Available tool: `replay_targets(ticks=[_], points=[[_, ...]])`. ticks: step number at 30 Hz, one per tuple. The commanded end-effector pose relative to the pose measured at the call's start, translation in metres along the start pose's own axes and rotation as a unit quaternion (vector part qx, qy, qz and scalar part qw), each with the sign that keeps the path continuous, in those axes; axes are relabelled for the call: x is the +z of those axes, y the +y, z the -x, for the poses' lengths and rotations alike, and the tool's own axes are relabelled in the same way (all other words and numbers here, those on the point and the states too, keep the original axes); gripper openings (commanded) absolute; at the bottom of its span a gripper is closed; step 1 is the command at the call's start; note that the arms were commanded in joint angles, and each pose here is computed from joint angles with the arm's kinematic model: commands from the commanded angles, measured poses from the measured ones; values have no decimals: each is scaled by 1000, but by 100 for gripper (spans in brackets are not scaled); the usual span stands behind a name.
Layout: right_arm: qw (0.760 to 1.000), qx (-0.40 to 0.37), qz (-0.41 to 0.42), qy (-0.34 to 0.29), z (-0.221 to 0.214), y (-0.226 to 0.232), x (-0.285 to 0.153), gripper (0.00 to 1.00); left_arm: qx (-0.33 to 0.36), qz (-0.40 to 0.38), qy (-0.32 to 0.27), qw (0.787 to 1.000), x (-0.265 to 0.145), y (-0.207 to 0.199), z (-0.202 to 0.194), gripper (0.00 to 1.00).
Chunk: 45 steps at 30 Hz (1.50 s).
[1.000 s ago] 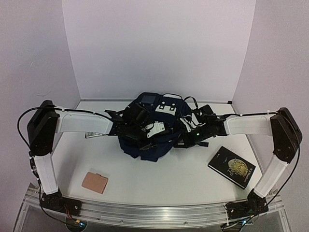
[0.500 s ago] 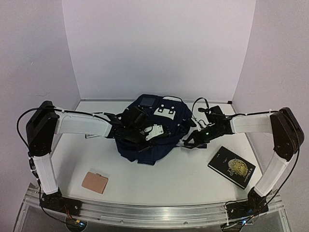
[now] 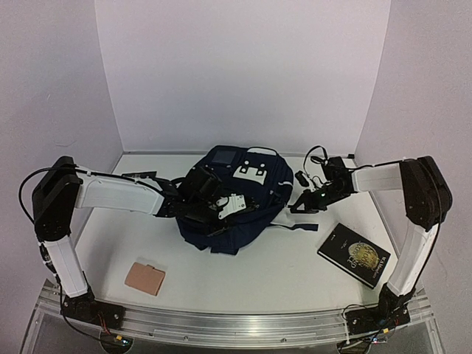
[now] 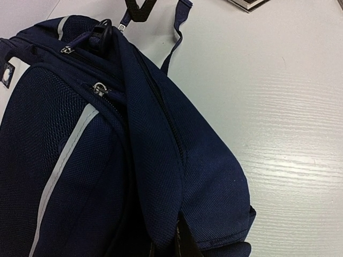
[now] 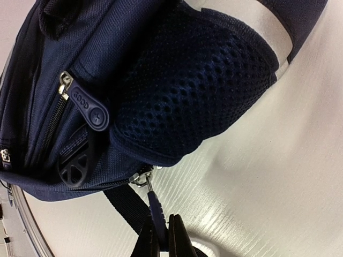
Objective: Pack the student bag
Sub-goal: Zip the student bag at the center of the board.
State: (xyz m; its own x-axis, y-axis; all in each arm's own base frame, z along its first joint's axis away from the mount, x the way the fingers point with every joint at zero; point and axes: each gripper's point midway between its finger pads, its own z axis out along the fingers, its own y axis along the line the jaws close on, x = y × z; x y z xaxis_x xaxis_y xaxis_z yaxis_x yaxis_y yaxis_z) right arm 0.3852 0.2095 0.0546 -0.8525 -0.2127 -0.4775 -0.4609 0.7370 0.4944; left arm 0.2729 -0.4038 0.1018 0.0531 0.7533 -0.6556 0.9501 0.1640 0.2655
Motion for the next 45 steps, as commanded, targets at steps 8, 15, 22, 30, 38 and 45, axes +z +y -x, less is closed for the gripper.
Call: replay_targets(ticks=[8, 15, 22, 30, 38, 45], points=[[998, 28, -50, -41, -31, -15, -50, 0, 49, -4, 55, 997, 16, 6, -24, 2], [998, -23, -22, -45, -10, 13, -75, 44, 52, 36, 69, 996, 6, 24, -41, 10], [990, -111, -43, -75, 48, 29, -104, 63, 29, 90, 66, 993, -14, 68, -57, 32], [978, -170, -93, -78, 112, 2, -82, 87, -110, 164, 37, 980, -36, 122, -49, 39], [978, -133, -137, -78, 168, -53, -30, 98, -311, 151, 16, 938, -42, 107, -57, 55], [993, -65, -85, -44, 142, -76, 3, 71, -409, 116, 36, 904, -16, 91, -74, 56]])
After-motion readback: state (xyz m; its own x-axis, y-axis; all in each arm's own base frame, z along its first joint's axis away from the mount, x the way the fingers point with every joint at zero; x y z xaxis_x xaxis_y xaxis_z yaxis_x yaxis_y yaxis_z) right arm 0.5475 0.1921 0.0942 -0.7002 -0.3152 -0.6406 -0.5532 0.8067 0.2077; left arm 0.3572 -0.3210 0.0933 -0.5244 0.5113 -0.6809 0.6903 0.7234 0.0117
